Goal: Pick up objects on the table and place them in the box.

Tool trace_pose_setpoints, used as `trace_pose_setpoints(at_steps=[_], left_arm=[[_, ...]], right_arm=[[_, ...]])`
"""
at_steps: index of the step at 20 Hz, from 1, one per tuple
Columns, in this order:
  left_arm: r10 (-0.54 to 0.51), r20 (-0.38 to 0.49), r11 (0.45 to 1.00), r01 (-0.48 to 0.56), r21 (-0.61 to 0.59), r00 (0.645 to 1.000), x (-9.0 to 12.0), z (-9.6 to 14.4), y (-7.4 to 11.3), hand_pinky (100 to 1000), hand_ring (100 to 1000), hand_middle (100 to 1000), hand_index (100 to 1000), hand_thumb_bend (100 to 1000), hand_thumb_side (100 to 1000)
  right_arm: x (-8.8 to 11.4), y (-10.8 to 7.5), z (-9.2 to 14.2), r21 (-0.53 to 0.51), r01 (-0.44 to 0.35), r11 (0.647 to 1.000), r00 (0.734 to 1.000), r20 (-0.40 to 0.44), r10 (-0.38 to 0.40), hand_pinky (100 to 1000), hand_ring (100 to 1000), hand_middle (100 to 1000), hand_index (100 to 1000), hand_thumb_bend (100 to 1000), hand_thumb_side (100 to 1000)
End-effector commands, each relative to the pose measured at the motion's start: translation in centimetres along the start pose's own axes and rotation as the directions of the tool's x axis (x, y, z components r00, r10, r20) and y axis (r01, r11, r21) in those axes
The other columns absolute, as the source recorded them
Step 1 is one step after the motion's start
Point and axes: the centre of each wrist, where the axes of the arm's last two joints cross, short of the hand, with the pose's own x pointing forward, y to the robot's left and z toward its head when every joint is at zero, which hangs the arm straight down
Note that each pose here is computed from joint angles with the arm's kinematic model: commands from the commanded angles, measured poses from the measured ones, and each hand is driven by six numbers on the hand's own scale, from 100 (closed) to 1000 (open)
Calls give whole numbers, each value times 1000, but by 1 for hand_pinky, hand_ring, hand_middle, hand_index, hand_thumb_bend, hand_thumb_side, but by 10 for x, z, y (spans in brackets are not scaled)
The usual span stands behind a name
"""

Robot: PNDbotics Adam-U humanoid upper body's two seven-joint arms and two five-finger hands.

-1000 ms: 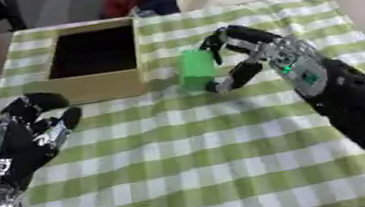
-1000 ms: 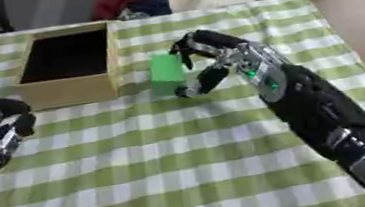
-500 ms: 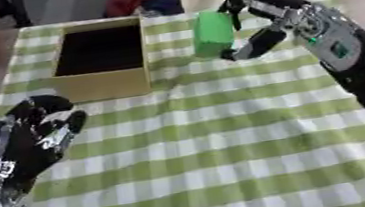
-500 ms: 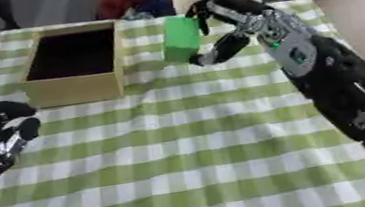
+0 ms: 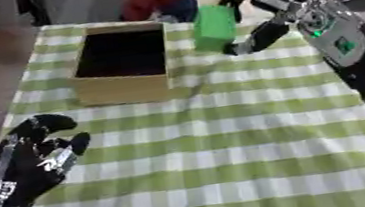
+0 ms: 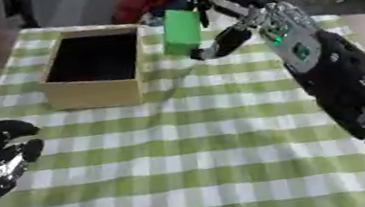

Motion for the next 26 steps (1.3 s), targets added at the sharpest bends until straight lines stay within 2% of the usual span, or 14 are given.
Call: trace_pose_setpoints(at_steps=[1, 12, 22, 26], left_arm=[[-31, 34, 999, 32, -38, 999, 11, -5, 0, 496, 703, 592, 625, 593, 243], [-33, 51, 997, 36, -67, 998, 14, -10, -4, 496, 703, 591, 625, 595, 245], [-31, 40, 996, 34, -77, 999, 11, -9, -6, 496, 702, 590, 624, 596, 245], [-30, 38, 996, 33, -77, 999, 10, -9, -7, 496, 702, 590, 624, 597, 245]], right_arm=[[-6, -28, 2, -44, -47, 998, 999, -18, 46, 784, 663, 393, 560, 498, 164], [-1, -42, -17, -79, -49, 996, 999, 18, 51, 788, 668, 413, 586, 474, 168], [13, -21, -45, -2, -20, 1000, 996, 83, 20, 795, 680, 451, 632, 443, 204], [17, -13, -50, 21, -13, 1000, 994, 106, 11, 802, 695, 513, 693, 446, 245]])
